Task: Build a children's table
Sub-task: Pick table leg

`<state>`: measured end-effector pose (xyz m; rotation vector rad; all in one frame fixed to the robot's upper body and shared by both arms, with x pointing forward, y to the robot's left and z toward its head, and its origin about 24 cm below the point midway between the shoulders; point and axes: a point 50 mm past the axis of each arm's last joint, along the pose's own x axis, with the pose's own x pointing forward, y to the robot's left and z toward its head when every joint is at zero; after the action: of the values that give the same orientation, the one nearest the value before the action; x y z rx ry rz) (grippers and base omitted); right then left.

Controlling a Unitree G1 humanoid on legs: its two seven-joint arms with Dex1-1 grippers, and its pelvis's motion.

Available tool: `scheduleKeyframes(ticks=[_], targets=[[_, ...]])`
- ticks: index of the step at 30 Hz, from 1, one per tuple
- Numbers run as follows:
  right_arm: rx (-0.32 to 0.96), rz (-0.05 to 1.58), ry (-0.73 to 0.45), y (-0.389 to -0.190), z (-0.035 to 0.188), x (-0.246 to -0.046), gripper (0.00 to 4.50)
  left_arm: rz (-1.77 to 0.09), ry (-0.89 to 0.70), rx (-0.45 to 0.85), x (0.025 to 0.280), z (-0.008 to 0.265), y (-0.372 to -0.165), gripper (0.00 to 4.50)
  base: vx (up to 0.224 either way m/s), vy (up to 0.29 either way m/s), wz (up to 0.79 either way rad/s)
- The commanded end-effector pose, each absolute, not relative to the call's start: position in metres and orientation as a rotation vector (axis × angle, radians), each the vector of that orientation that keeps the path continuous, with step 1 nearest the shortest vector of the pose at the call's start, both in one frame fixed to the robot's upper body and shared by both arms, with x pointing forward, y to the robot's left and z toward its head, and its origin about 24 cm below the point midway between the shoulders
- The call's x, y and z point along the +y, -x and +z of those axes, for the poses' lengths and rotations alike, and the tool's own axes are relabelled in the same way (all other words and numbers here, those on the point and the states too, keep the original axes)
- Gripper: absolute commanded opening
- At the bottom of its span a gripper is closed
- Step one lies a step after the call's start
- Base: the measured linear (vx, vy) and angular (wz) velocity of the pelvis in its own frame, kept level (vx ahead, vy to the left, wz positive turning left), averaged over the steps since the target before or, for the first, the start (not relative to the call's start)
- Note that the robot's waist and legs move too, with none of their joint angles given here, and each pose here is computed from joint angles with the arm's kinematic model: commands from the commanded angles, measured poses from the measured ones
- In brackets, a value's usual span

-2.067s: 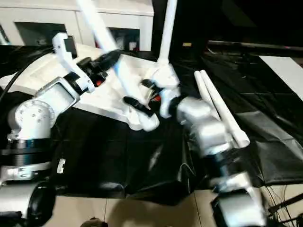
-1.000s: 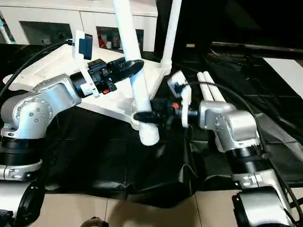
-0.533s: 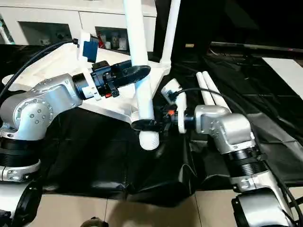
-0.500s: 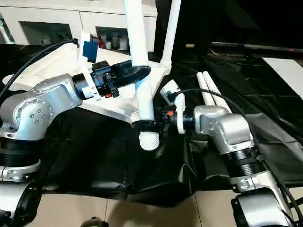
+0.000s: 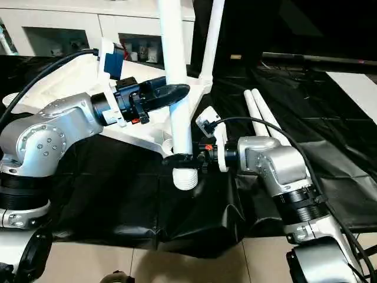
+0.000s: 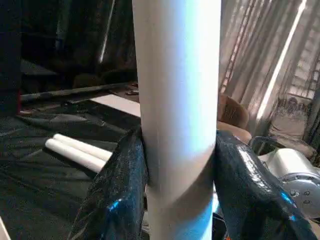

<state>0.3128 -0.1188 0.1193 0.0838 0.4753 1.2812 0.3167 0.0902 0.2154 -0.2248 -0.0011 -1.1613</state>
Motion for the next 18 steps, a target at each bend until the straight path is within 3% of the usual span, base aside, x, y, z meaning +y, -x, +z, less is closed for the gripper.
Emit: scheduleKeyframes(ticks=[1,5,6,11,12,18], targets=[[0.491,1.261,-0.091,-0.313,0.116,-0.121,2.05,-1.189,0.209,-0.033,0.087,0.223,-0.313,1.72,0.0,0.0,0.0],[0.479,1.26,-0.092,-0.313,0.116,-0.12,2.03,-1.174,0.206,-0.038,0.088,0.223,-0.315,1.72,0.0,0.0,0.0],[0.47,1.255,-0.094,-0.313,0.116,-0.119,2.02,-1.169,0.238,-0.028,0.088,0.223,-0.316,2.28,0.0,0.0,0.0],[0.415,1.215,-0.125,-0.317,0.12,-0.119,1.97,-1.145,0.337,-0.043,0.091,0.227,-0.32,2.51,0.0,0.0,0.0],[0.385,1.198,-0.161,-0.319,0.122,-0.119,1.93,-1.129,0.407,-0.084,0.093,0.23,-0.323,2.78,0.0,0.0,0.0],[0.313,1.173,-0.244,-0.32,0.129,-0.12,1.88,-1.079,0.617,-0.256,0.107,0.242,-0.331,3.18,0.0,0.0,0.0]])
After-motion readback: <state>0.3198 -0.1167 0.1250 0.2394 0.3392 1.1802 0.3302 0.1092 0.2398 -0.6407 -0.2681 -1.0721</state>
